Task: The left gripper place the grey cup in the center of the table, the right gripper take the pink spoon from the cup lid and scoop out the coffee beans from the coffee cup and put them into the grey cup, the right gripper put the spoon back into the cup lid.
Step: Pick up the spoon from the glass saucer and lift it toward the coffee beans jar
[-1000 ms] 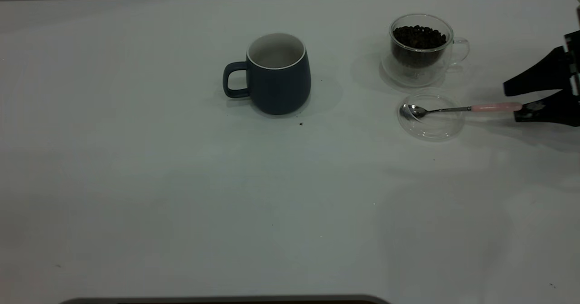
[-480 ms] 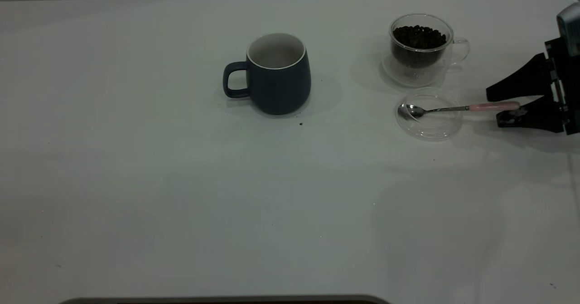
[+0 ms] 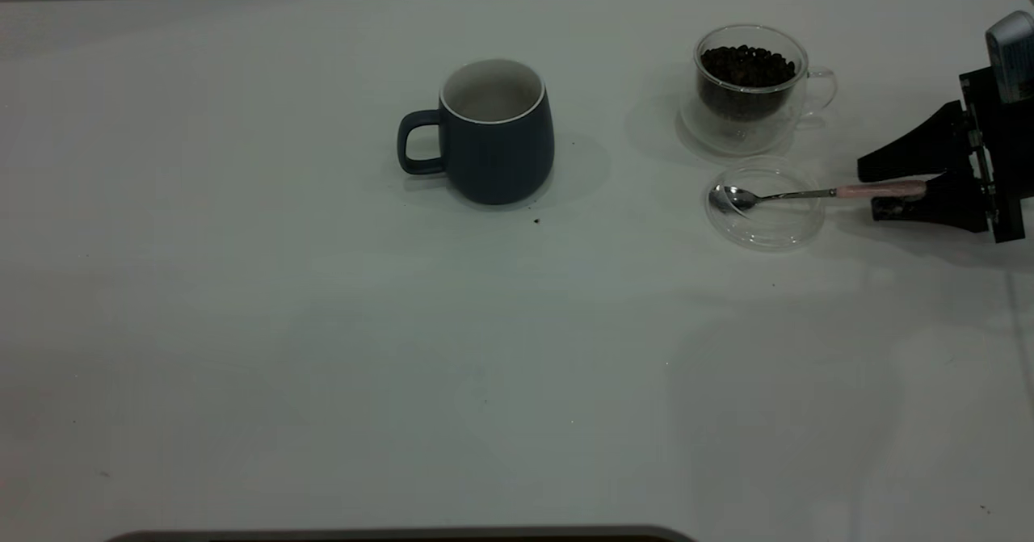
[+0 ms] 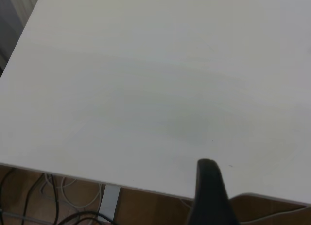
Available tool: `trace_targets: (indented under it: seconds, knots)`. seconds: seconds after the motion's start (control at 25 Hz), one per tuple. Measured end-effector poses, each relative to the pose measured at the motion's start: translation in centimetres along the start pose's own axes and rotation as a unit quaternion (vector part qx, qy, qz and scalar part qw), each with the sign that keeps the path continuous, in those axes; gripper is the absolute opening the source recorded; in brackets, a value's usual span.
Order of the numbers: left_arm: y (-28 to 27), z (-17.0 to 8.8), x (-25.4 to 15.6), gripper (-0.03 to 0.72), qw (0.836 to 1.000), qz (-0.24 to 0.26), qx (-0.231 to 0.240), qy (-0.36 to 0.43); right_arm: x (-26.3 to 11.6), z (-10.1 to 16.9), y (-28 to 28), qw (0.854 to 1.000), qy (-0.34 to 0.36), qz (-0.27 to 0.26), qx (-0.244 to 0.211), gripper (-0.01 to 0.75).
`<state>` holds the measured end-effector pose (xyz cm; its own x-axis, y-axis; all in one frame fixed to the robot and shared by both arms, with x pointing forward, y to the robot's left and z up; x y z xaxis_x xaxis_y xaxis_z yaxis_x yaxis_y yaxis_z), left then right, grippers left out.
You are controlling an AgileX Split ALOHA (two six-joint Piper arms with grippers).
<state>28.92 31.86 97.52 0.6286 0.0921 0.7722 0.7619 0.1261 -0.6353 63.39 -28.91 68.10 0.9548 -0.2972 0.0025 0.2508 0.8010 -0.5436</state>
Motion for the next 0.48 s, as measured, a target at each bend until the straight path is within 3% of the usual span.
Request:
trace_targets:
  seconds: [0.28, 0.48]
  knots:
    - [0.0, 0.0, 0.0, 0.567, 1.0, 0.0, 0.0, -0.001, -0.2, 0.33, 0.0, 1.0, -0.011, 0.005, 0.009, 0.104]
    - [0.0, 0.0, 0.0, 0.567, 1.0, 0.0, 0.0, -0.001, -0.35, 0.47, -0.17, 1.0, -0.02, 0.014, 0.009, 0.1]
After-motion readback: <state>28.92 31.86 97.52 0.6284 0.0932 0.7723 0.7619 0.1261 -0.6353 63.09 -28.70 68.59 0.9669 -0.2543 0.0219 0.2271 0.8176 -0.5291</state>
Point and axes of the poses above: a point on each arm's last joint axis where the gripper is mounted, y pointing out along that axis toward the gripper, z along the wrist's bending axis when the last joint is at zero, x = y × z, the point moved 9 cm from there along y, pointing out along that axis toward the gripper, and after that the axes turned 3 degrees about y, right-handed, at the moved point
